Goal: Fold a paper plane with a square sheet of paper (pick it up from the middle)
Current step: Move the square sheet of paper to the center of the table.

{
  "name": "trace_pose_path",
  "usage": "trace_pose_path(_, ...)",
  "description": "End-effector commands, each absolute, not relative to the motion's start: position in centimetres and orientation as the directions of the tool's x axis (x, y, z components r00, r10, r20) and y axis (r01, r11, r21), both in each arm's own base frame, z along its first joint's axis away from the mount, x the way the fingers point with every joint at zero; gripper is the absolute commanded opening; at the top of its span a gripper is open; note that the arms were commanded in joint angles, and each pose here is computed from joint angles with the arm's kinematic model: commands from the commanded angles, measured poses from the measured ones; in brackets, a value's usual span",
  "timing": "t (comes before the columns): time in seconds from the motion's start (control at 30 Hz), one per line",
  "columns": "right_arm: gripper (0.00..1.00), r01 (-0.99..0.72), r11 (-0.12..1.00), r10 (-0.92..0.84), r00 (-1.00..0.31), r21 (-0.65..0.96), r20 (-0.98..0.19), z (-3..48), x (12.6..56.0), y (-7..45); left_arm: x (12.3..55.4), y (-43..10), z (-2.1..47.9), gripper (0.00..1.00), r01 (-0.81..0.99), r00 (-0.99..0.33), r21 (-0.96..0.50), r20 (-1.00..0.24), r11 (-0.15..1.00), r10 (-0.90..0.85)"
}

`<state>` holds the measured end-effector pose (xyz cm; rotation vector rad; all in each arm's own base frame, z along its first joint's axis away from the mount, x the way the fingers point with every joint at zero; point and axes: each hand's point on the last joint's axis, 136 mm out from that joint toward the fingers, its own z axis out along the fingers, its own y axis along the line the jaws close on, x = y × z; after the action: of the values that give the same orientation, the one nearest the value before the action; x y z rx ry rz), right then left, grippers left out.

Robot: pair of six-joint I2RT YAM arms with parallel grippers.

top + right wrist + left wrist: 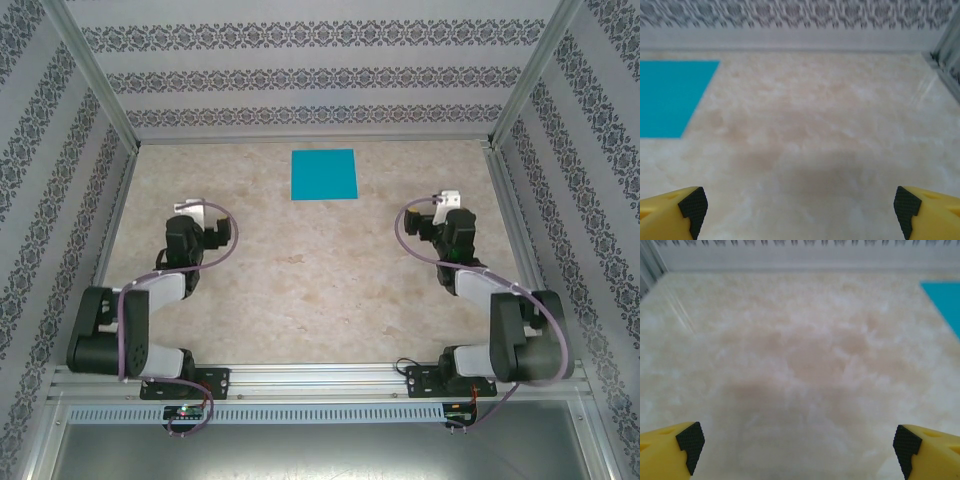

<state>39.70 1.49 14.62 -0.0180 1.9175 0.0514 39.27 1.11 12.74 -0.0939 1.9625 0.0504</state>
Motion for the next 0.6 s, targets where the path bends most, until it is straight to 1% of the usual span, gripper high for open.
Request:
trace_pose_path(0.0, 0.98, -0.115, 0.989, 0.037, -0.387, 0.088, -0.921, 16.1, 39.1, 3.7, 38.6, 1.4, 14.9, 1.0, -0.133, -0.393, -0.096, -0.909, 0.987, -0.141)
trace_pose_path(0.1, 0.98, -0.17, 0.972, 0.082, -0.396, 0.161, -0.915, 17.8, 39.0, 6.0, 38.2, 0.3, 16.0, 1.0, -0.12, -0.413, -0.208, -0.879, 0.971, -0.24)
trace_pose_path(0.3, 0.98, -0.246, 0.938, 0.106, -0.463, 0.243, -0.88, 18.7, 39.4, 11.9, 37.5, -3.8, 15.8, 1.0, -0.065, -0.525, -0.414, -0.759, 0.908, -0.385)
trace_pose_path(0.4, 0.98, -0.259, 0.93, 0.102, -0.501, 0.261, -0.859, 18.3, 40.4, 14.7, 37.3, -5.7, 16.0, 1.0, -0.033, -0.552, -0.48, -0.722, 0.876, -0.417)
trace_pose_path(0.57, 0.98, -0.205, 0.932, 0.138, -0.563, 0.299, -0.815, 17.2, 43.0, 17.7, 37.5, -8.7, 15.7, 1.0, 0.003, -0.599, -0.556, -0.667, 0.831, -0.443)
